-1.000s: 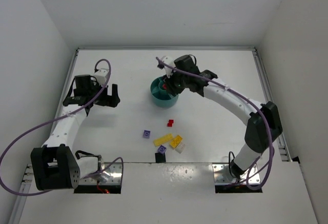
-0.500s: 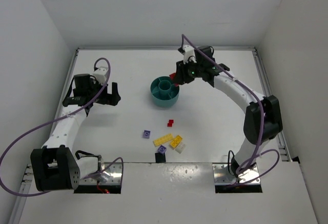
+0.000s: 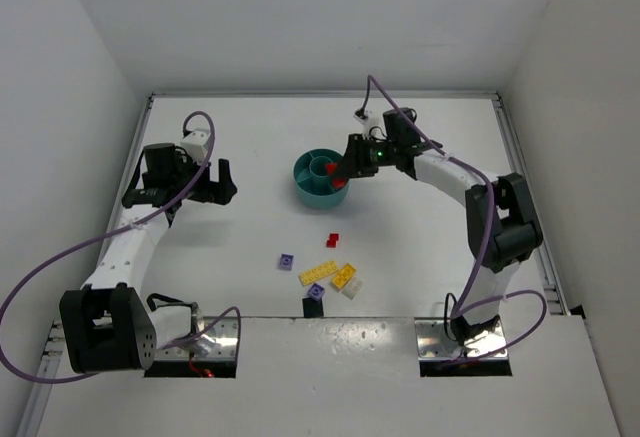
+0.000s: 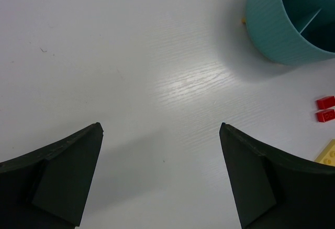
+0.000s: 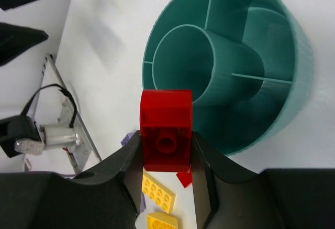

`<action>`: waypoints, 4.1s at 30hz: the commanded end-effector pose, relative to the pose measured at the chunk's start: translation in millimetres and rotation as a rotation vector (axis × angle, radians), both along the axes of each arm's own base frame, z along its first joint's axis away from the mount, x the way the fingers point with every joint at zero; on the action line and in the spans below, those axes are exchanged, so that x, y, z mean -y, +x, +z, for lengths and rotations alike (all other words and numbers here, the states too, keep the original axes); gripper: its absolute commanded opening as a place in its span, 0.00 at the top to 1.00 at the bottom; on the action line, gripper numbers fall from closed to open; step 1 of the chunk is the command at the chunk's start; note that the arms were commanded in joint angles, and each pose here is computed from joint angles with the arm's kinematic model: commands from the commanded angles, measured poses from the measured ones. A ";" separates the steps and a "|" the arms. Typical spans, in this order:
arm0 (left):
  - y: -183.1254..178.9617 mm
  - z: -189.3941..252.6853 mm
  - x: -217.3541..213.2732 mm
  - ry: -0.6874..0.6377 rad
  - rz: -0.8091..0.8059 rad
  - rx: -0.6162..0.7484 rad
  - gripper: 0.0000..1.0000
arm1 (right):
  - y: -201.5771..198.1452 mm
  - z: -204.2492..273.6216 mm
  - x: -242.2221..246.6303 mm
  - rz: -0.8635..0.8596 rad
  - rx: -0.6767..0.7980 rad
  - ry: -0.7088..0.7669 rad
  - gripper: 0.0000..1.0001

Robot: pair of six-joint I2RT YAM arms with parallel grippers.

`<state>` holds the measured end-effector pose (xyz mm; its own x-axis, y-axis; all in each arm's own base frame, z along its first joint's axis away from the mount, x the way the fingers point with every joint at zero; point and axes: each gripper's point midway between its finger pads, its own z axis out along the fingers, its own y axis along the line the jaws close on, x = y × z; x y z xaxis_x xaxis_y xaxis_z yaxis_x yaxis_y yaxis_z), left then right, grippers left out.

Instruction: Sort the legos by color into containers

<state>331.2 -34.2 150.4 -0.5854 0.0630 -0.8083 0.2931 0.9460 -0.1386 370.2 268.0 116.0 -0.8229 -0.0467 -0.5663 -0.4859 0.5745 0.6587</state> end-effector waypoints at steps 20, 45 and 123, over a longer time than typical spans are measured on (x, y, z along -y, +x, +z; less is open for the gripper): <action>5.7 11.8 3.8 -0.043 -0.006 0.058 0.00 | 21.7 6.5 2.7 -0.039 0.039 0.100 0.77; 2.6 6.5 5.6 -0.049 -0.014 0.058 0.00 | 23.3 48.6 20.8 0.052 0.244 -0.004 0.41; -8.1 1.4 -1.1 0.025 -0.025 0.102 0.00 | -107.7 -130.5 -5.5 0.691 0.442 -0.705 0.67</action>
<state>316.6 -36.4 140.0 -0.5474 0.0908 -0.8319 0.3219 0.9405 -0.1091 263.9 280.8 -12.2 -0.2320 -0.8355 -0.4980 -0.9629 0.2698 -0.0041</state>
